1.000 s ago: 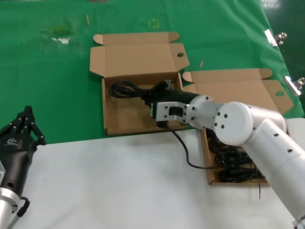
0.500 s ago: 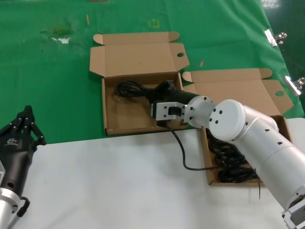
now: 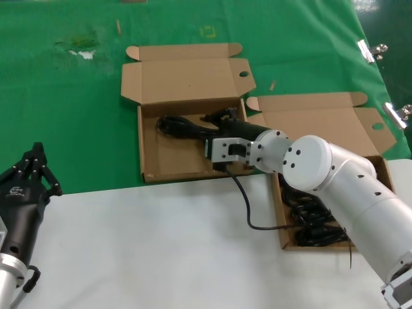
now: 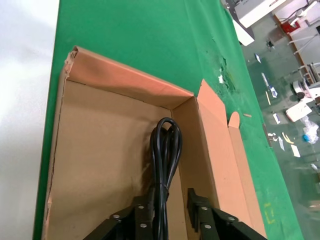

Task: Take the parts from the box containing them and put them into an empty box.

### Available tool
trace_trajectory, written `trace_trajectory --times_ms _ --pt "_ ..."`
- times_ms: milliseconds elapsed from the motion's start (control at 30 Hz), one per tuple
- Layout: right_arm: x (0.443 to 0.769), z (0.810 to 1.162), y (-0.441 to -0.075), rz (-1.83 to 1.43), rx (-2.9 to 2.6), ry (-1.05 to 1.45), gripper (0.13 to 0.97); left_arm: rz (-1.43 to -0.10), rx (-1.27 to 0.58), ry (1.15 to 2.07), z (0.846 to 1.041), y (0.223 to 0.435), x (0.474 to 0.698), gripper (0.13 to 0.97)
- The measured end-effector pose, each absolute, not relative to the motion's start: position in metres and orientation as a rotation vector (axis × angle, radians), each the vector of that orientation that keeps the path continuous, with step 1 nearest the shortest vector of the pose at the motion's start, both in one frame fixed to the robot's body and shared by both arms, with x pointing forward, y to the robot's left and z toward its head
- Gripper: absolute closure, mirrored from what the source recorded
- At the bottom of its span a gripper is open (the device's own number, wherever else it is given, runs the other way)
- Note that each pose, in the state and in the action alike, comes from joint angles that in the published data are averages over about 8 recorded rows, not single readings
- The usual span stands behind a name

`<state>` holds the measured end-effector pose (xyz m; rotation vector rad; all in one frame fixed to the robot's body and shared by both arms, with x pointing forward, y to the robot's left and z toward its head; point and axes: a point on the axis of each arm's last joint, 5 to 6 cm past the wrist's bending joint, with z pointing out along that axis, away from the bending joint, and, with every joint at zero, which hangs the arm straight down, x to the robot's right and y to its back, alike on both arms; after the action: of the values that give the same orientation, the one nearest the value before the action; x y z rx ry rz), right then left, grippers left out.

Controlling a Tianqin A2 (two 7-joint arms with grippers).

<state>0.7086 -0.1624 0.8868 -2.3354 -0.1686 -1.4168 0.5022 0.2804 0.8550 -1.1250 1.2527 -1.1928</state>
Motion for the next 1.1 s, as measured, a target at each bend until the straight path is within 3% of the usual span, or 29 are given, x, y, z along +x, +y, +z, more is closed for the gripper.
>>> trace_trajectory --times_ms 233,533,800,1100 --pt "0.702 0.898 -0.167 -1.412 -2.302 -0.118 0.788 -1.193 -1.125 1.253 0.855 0.280 0.502 0.957" --pt "0.678 0.914 -0.187 -1.415 -2.240 0.004 0.621 -1.193 -1.125 1.253 0.855 0.280 0.502 0.957" --pt "0.658 0.926 -0.210 -1.461 -2.157 0.103 0.408 -1.193 -1.125 1.253 0.855 0.280 0.502 0.957" --pt "0.653 0.928 -0.216 -1.472 -2.131 0.130 0.250 -1.193 -1.125 1.253 0.855 0.280 0.502 0.943"
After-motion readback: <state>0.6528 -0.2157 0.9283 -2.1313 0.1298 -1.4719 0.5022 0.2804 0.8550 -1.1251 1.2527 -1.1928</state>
